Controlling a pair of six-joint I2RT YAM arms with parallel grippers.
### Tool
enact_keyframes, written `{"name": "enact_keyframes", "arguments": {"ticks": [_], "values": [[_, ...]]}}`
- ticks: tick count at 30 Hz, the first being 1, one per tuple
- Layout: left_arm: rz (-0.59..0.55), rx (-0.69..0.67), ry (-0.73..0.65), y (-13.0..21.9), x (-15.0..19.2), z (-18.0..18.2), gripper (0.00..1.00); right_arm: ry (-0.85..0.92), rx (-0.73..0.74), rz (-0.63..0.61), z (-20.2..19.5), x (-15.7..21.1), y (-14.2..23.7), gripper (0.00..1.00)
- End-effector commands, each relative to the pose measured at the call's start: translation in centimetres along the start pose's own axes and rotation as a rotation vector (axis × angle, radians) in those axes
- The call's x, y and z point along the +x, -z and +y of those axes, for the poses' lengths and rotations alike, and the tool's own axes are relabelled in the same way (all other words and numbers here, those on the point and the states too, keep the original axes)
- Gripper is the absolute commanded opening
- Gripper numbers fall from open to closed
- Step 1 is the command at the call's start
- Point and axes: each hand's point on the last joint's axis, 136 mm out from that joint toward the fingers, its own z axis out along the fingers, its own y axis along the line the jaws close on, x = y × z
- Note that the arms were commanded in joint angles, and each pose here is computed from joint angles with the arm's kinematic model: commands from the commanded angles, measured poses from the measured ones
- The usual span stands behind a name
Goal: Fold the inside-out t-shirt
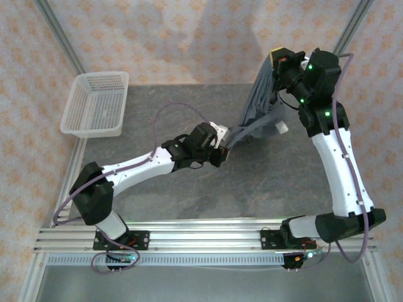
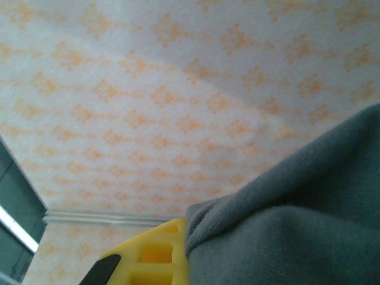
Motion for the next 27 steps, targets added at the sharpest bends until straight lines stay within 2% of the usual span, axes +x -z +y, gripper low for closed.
{"name": "enact_keyframes", "arguments": {"ticks": [1,2,3,6,7,9,11,14,17,19,20,21,22,24,25,27], "values": [[0.318,-0.225,0.051,-1.3,10.0,5.7,0.00,0.012,-0.262,-0.052,8.5,-1.8,2.4,0.00],[0.307,-0.221,0.060,-1.2,10.1,5.7,0.02,0.024,-0.264,-0.030,8.6,-1.4,2.2,0.00],[0.272,-0.197,0.070,-1.0,9.6,5.3,0.09,0.032,-0.262,0.002,8.5,-0.9,2.0,0.00],[0.127,-0.120,0.088,1.5,5.5,3.6,0.55,0.083,-0.246,0.143,6.5,1.8,1.5,0.00],[0.059,-0.110,0.094,3.1,3.5,3.4,0.65,0.113,-0.222,0.202,4.9,3.2,1.4,0.00],[-0.069,-0.111,0.138,6.7,-0.1,4.0,0.76,0.216,-0.157,0.315,1.1,6.7,2.2,0.00],[-0.176,-0.151,0.215,10.5,-2.6,6.1,0.79,0.329,-0.017,0.421,-5.4,10.9,3.5,0.00],[-0.281,-0.275,0.335,15.8,-3.8,10.7,0.81,0.434,0.110,0.608,-15.2,17.9,7.1,0.00],[-0.293,-0.305,0.381,17.9,-3.8,13.3,0.84,0.523,0.184,0.868,-23.4,25.4,10.5,0.01],[-0.238,-0.308,0.371,17.5,-3.3,13.7,0.84,0.554,0.197,1.081,-25.7,29.9,12.6,0.16],[-0.205,-0.311,0.366,17.0,-2.9,13.8,0.85,0.553,0.228,1.129,-26.2,30.6,13.0,0.25],[-0.174,-0.305,0.371,16.3,-2.4,13.9,0.85,0.571,0.247,1.119,-26.0,30.3,12.9,0.34],[-0.156,-0.293,0.375,15.8,-2.1,13.8,0.85,0.621,0.268,1.058,-25.6,28.9,12.6,0.46],[-0.119,-0.260,0.382,14.6,-1.3,13.6,0.86,0.714,0.287,0.809,-23.4,23.7,11.6,0.79],[-0.100,-0.242,0.376,14.0,-1.0,13.2,0.86,0.709,0.300,0.697,-22.7,21.0,11.2,0.83],[-0.031,-0.186,0.344,12.1,0.0,11.8,0.86,0.629,0.397,0.506,-23.3,15.0,10.8,0.80]]}}
